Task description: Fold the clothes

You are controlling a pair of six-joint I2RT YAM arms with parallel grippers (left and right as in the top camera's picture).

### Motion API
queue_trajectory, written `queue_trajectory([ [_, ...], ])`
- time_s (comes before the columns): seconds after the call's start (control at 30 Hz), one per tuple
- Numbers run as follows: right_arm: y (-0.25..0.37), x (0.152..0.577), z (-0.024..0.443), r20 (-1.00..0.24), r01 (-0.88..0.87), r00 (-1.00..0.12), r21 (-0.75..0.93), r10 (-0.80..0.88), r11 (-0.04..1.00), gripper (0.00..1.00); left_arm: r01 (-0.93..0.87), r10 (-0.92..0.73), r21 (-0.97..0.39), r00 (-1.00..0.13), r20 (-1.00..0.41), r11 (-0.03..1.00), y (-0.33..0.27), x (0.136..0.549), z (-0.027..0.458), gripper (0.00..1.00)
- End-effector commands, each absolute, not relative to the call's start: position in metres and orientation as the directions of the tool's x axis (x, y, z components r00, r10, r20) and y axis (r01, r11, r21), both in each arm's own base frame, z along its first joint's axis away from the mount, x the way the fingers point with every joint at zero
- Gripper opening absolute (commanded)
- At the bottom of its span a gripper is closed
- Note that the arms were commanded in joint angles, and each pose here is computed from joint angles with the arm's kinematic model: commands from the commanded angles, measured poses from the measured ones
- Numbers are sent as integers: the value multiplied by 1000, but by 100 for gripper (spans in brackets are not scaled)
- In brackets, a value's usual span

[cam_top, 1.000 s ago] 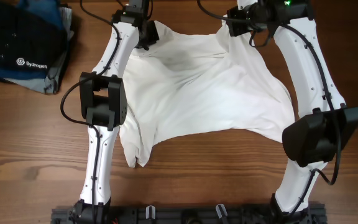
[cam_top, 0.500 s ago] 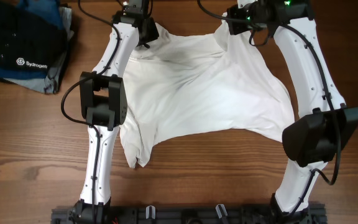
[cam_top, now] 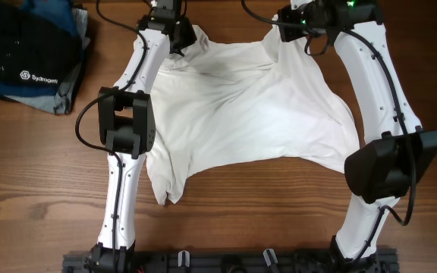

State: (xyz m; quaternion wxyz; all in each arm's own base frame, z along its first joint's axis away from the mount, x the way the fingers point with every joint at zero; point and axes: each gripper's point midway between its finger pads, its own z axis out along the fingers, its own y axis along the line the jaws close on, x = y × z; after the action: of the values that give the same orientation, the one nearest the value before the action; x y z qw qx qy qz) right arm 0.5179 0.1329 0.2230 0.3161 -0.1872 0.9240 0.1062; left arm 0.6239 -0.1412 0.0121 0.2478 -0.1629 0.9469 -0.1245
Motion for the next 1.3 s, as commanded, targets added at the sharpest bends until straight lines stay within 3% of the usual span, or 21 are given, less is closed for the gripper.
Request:
queue_trajectory([
  [0.0,131,517,249,-668,-419,-687,45,-285,907,4,-248,-377,-329,-825,-421,911,-141,621,22,32],
  [0.07,131,517,249,-668,-420,-688,46,-284,907,4,-251,-376,-325,-828,-416,912,-141,620,21,28],
  [0.2,131,517,249,-668,-421,-688,48,-284,906,4,-237,-350,-298,-838,-419,925,-138,617,17,4],
  [0.53,132,519,252,-680,-421,-677,45,-282,906,4,-205,-337,-302,-803,-491,931,-137,632,36,4],
  [1.0,112,533,259,-707,-354,-669,33,-228,935,4,-204,-315,-241,-575,-755,949,-109,658,169,4],
  [1.27,60,543,260,-711,-221,-694,59,-115,974,4,-195,-287,-215,-523,-803,957,-103,658,200,4],
])
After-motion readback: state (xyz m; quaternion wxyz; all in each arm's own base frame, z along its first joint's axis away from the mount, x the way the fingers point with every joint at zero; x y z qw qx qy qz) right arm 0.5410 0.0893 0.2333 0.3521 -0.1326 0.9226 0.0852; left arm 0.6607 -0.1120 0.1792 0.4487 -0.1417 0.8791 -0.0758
